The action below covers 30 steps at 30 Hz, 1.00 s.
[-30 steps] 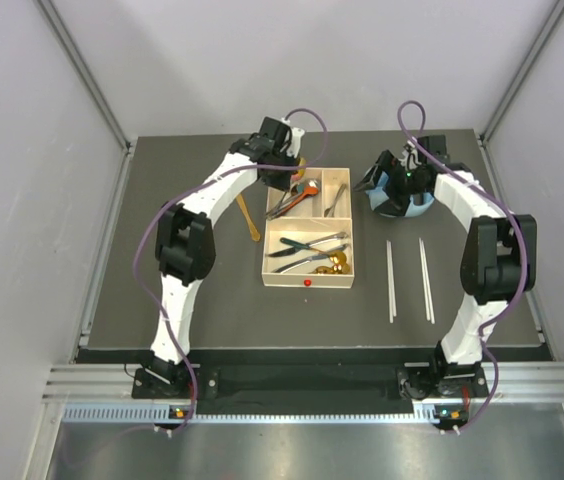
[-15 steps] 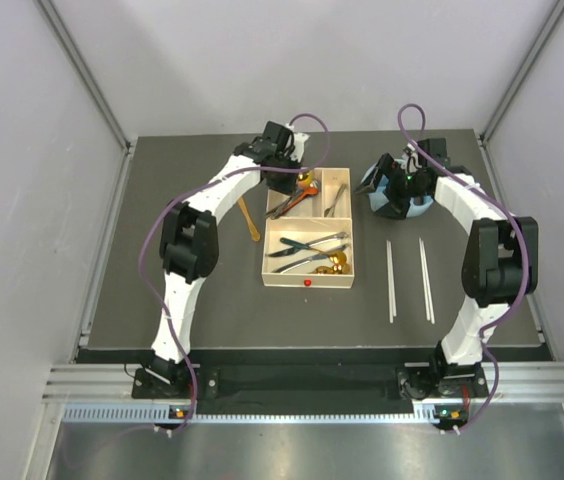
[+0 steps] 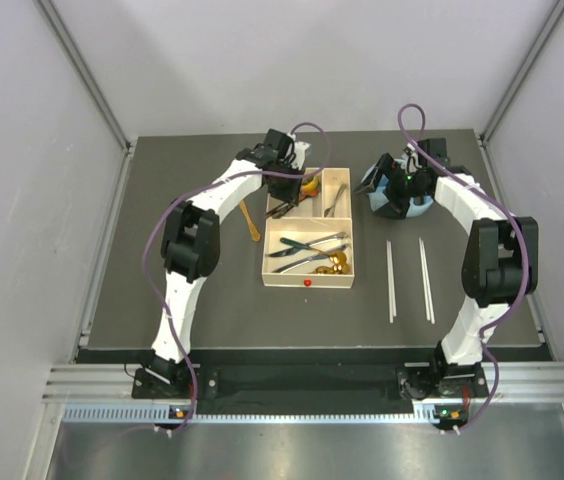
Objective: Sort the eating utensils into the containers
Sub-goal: Place the spoon in the storage box.
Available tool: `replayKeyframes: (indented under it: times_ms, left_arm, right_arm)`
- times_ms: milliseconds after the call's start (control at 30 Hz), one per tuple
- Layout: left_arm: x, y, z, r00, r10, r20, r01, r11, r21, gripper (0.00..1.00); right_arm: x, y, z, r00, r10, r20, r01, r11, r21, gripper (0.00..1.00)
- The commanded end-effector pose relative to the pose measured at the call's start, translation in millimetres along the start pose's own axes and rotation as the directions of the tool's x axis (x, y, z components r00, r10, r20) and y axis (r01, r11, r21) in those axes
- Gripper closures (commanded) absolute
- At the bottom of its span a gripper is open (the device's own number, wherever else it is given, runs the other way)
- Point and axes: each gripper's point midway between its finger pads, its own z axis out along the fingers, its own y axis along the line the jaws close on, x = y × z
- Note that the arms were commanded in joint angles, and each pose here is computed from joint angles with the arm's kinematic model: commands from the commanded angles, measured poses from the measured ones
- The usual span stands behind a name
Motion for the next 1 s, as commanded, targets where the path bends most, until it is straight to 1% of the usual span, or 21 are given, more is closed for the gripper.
replayKeyframes:
  times_ms: [0,67,100,133,200,233,300,333,367,567,600,667,700,733,800,867,900,967]
  left_arm:
    - [-22.3,-4.2,-25.5,0.996,0.031,0.081,-0.032,0.999,0.010,0.72]
    - [-28.2,-1.8,-29.8,0.995,0.007,0.102,-0.008,1.000,0.007,0.71]
    - [-30.3,-2.0,-30.9,0.994,-0.005,0.109,0.003,1.000,0.018,0.68]
    - [-34.8,-0.4,-35.7,0.991,-0.045,0.123,0.040,0.998,0.039,0.67]
    - [-43.3,-4.2,-43.5,0.985,-0.085,0.148,0.072,0.993,0.094,0.66]
    - [-51.7,-2.5,-51.8,0.977,-0.109,0.182,0.091,0.991,0.103,0.65]
    - [-63.1,-3.3,-53.9,0.962,-0.099,0.256,0.071,0.991,0.114,0.63]
    - [-71.4,-5.5,-64.2,0.950,-0.100,0.295,0.068,0.991,0.114,0.59]
    - [-76.9,-4.5,-63.9,0.939,-0.094,0.332,0.060,0.992,0.112,0.59]
    - [-88.7,0.6,-79.3,0.921,-0.087,0.380,0.066,0.995,0.068,0.57]
    - [-95.5,0.9,-88.6,0.909,-0.087,0.408,0.062,0.995,0.075,0.57]
    - [-96.0,1.6,-93.2,0.899,-0.122,0.421,0.089,0.991,0.097,0.57]
    - [-103.4,4.9,-104.3,0.880,-0.132,0.456,0.098,0.990,0.097,0.57]
    - [-99.2,10.9,-104.3,0.876,-0.169,0.452,0.143,0.986,0.090,0.57]
    - [-95.1,38.3,-114.7,0.855,-0.207,0.476,0.244,0.970,-0.016,0.59]
    - [-79.5,58.2,-114.8,0.853,-0.254,0.457,0.326,0.941,-0.085,0.60]
    - [-69.6,79.5,-117.2,0.845,-0.275,0.459,0.383,0.910,-0.160,0.60]
    - [-39.4,97.9,-110.7,0.846,-0.345,0.407,0.462,0.855,-0.236,0.61]
  right_arm:
    - [-10.3,18.9,-8.4,0.998,-0.043,0.044,0.046,0.998,-0.051,0.02]
    - [-11.7,19.1,-8.2,0.998,-0.041,0.044,0.043,0.998,-0.052,0.02]
    - [-11.4,19.7,-7.2,0.998,-0.042,0.041,0.044,0.998,-0.055,0.02]
    - [-12.2,19.3,-7.3,0.998,-0.040,0.042,0.042,0.998,-0.054,0.02]
    - [-11.7,20.2,-6.8,0.998,-0.039,0.039,0.041,0.998,-0.057,0.02]
    - [-11.8,19.4,-6.9,0.999,-0.037,0.039,0.039,0.998,-0.056,0.02]
    - [-11.2,20.1,-7.3,0.999,-0.038,0.040,0.040,0.998,-0.056,0.02]
    - [-11.2,19.5,-6.8,0.999,-0.038,0.039,0.040,0.998,-0.055,0.02]
    - [-11.7,19.1,-7.1,0.999,-0.037,0.040,0.039,0.998,-0.055,0.02]
    - [-13.1,18.8,-5.6,0.999,-0.033,0.041,0.036,0.998,-0.055,0.02]
    - [-13.4,18.8,-5.4,0.999,-0.033,0.041,0.036,0.998,-0.055,0.02]
    - [-13.9,19.0,-4.1,0.999,-0.034,0.039,0.036,0.998,-0.054,0.02]
    - [-14.3,19.0,-4.0,0.999,-0.031,0.039,0.033,0.998,-0.052,0.02]
    - [-16.0,19.9,-4.7,0.999,-0.032,0.042,0.034,0.998,-0.053,0.02]
    - [-17.2,19.5,-3.6,0.999,-0.032,0.042,0.035,0.998,-0.051,0.02]
    - [-18.1,19.9,-2.7,0.998,-0.034,0.045,0.036,0.998,-0.051,0.02]
    - [-18.8,20.5,-2.9,0.998,-0.035,0.047,0.038,0.998,-0.052,0.02]
    - [-19.4,18.5,-1.1,0.999,-0.028,0.046,0.030,0.998,-0.051,0.02]
